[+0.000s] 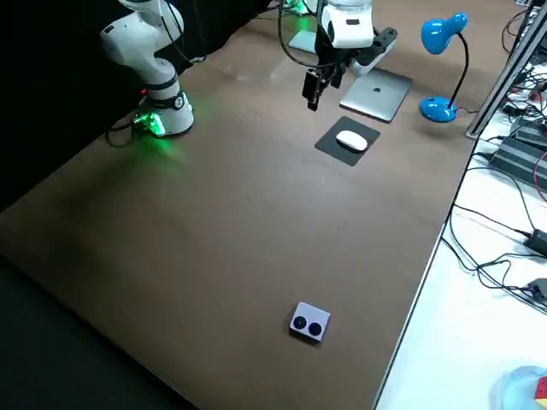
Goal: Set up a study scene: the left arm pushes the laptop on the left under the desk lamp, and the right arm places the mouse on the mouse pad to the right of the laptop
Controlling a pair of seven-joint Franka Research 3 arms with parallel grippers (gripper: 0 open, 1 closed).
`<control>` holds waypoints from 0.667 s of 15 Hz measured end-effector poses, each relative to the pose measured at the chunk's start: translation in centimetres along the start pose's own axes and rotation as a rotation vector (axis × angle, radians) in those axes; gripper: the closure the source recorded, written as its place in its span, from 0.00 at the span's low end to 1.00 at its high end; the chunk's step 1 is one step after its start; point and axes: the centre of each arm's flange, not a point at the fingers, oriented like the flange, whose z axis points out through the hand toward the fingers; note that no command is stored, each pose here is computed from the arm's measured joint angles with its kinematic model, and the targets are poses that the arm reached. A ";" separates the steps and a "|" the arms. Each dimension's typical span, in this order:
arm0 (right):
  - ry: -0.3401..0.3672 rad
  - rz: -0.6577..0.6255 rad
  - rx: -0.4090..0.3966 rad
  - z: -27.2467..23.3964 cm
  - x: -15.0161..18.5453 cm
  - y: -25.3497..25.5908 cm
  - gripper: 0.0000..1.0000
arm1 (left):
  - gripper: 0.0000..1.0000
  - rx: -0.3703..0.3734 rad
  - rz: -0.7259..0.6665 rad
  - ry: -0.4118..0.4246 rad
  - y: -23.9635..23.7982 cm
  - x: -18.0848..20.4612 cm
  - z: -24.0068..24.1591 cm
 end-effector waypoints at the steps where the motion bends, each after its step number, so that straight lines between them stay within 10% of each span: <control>1: 0.000 0.000 0.000 0.0 0.0 0.0 0.00 | 0.00 0.001 0.004 0.003 -0.2 0.1 -0.1; 10: 0.001 -0.003 0.000 0.0 0.0 -0.1 0.00 | 0.00 0.011 0.042 0.039 -3.4 0.7 -1.1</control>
